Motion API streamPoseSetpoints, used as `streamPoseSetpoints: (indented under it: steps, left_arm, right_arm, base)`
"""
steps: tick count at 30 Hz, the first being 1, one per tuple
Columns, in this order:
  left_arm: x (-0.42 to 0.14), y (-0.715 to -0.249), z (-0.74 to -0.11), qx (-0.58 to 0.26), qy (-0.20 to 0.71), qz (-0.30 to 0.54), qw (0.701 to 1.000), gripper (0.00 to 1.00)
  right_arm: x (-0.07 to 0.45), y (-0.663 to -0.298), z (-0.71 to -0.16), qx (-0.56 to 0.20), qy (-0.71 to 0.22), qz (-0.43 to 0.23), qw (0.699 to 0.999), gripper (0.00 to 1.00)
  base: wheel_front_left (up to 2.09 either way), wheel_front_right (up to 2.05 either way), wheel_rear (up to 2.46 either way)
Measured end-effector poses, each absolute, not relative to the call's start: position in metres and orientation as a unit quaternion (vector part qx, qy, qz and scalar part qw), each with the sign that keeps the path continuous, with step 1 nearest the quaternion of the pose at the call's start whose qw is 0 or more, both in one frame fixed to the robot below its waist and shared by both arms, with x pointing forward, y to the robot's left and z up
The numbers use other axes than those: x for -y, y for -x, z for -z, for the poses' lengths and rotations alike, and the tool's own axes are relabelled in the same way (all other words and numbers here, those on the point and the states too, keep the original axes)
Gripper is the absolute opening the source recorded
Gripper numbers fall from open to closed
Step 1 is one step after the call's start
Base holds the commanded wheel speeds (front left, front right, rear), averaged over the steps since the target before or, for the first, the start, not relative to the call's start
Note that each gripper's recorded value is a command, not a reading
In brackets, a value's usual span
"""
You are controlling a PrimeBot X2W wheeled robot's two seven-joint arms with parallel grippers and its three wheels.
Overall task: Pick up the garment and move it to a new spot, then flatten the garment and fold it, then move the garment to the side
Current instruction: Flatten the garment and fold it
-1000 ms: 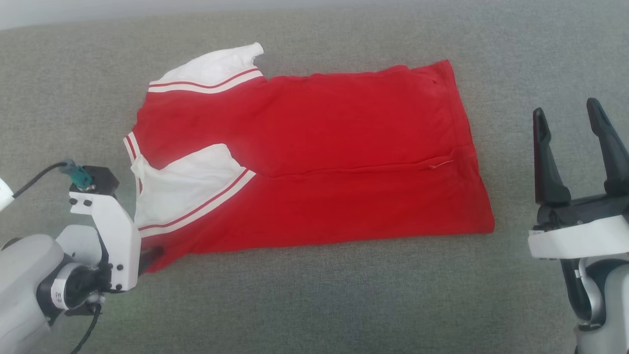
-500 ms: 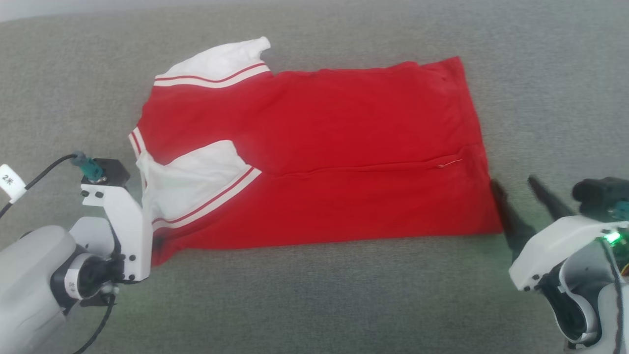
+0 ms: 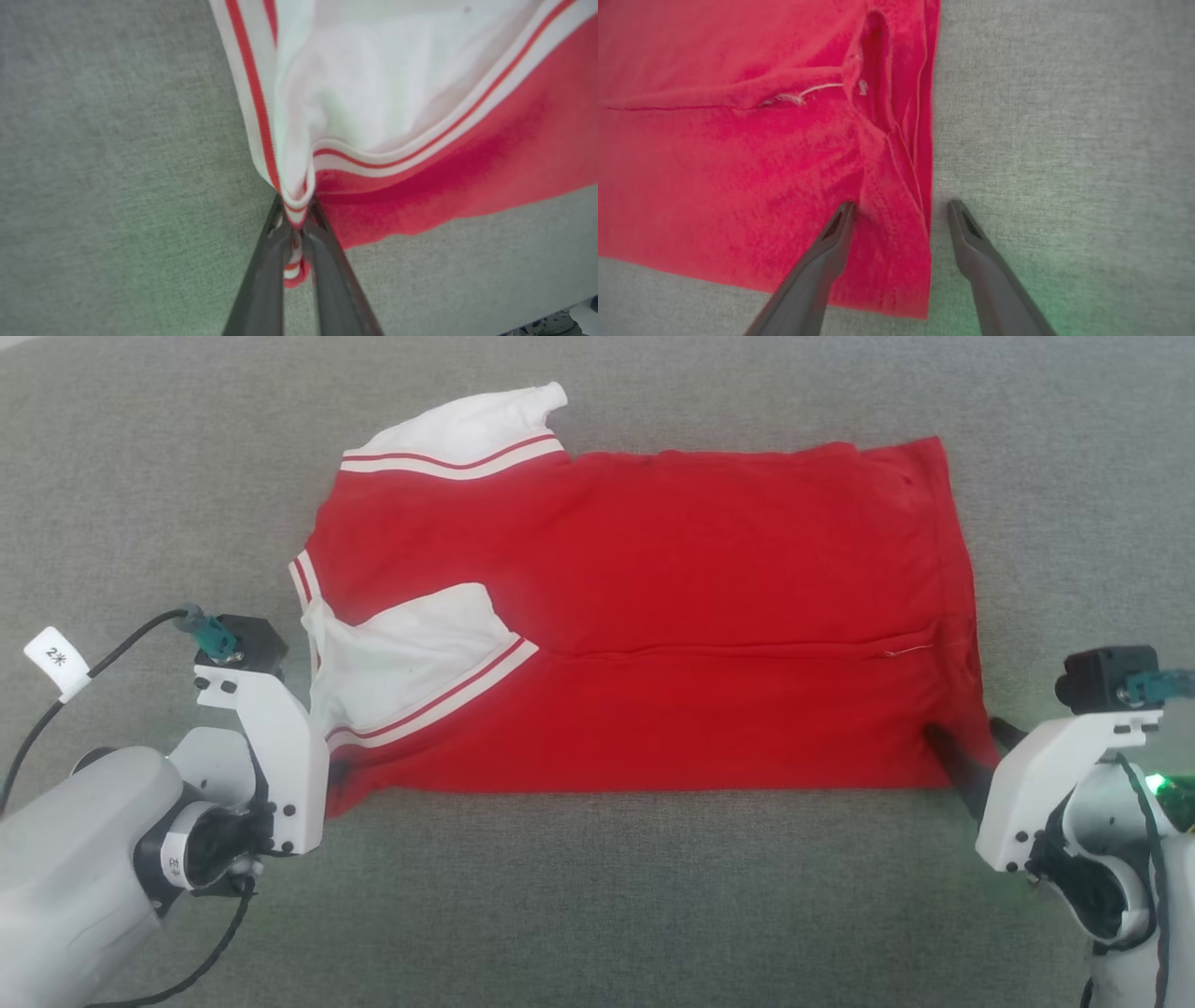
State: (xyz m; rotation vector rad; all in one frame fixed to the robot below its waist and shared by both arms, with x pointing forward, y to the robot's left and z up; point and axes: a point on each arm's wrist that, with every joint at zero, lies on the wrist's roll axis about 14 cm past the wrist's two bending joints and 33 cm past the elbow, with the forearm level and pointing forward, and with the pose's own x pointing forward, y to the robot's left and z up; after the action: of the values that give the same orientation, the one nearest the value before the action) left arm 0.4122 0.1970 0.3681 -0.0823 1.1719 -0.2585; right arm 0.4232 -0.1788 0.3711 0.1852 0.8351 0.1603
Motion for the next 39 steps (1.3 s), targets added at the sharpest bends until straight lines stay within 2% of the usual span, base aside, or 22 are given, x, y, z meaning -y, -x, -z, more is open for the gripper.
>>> streamPoseSetpoints:
  steps: [1,12,25,36,37,38,39]
  left_arm:
    - [-0.197,-0.412,-0.368,-0.551,0.038,0.123,0.825,0.0]
    - [-0.197,-0.407,-0.378,-0.544,0.041,0.128,0.828,0.0]
    - [-0.211,-0.389,-0.412,-0.544,0.013,0.113,0.832,0.0]
    - [-0.201,-0.354,-0.392,-0.59,0.033,0.109,0.799,0.0]
    - [-0.2,-0.353,-0.389,-0.593,0.033,0.109,0.797,0.0]
    - [-0.199,-0.352,-0.387,-0.595,0.032,0.112,0.795,0.24]
    - [-0.199,-0.352,-0.385,-0.596,0.031,0.112,0.794,0.42]
  right_arm:
    - [0.178,-0.424,-0.37,-0.411,-0.086,-0.08,0.904,0.0]
    - [0.175,-0.424,-0.379,-0.43,-0.059,-0.098,0.895,0.0]
    - [0.189,-0.397,-0.41,-0.448,-0.003,-0.123,0.886,0.0]
    - [0.196,-0.376,-0.395,-0.48,-0.014,-0.119,0.869,0.0]
    - [0.195,-0.375,-0.393,-0.481,-0.019,-0.118,0.869,0.13]
    - [0.193,-0.374,-0.391,-0.483,-0.02,-0.121,0.867,0.32]
    - [0.19,-0.374,-0.389,-0.484,-0.019,-0.124,0.866,0.65]
  base:
    - [0.0,0.0,0.0]
    - [0.0,0.0,0.0]
    - [0.0,0.0,0.0]
    - [0.0,0.0,0.0]
    - [0.0,0.0,0.0]
    - [0.0,0.0,0.0]
    - [0.0,0.0,0.0]
